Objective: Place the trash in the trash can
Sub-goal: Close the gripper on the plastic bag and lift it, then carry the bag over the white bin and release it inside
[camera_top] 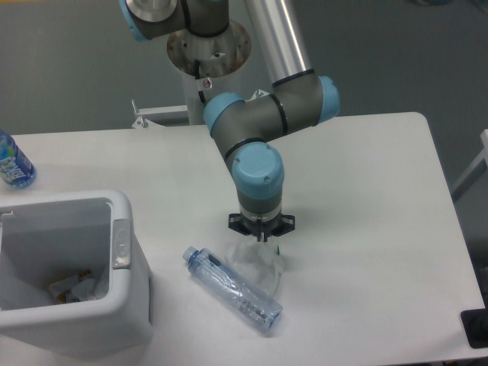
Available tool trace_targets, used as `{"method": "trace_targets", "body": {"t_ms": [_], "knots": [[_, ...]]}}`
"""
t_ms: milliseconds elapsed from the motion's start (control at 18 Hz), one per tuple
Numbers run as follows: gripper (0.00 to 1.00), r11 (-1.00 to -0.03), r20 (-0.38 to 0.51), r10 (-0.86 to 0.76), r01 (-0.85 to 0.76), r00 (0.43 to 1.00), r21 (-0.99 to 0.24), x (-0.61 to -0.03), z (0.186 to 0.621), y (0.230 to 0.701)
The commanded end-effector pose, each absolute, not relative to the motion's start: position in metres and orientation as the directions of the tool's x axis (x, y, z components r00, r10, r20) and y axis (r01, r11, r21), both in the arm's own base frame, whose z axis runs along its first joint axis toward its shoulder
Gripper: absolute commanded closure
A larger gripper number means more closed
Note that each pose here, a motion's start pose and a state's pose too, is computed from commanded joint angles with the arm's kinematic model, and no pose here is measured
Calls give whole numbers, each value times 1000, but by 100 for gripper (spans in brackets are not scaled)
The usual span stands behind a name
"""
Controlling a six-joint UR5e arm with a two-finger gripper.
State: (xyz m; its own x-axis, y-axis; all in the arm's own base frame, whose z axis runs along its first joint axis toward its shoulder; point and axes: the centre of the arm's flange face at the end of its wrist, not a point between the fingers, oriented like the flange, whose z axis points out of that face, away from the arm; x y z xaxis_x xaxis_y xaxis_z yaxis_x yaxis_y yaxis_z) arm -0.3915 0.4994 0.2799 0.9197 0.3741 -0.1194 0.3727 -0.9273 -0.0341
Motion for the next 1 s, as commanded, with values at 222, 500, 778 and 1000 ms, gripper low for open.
{"method": "trace_targets", "body": {"t_ms": [222,500,778,1000], "knots": [[100,-947,-192,310,286,931,-144,-409,361,494],[100,-865,-88,372,311,924,-393,-415,454,521],[100,-689,177,428,447,886,-571,-381,528,530],[100,-644,314,354,473,881,-601,-325,558,536]]}}
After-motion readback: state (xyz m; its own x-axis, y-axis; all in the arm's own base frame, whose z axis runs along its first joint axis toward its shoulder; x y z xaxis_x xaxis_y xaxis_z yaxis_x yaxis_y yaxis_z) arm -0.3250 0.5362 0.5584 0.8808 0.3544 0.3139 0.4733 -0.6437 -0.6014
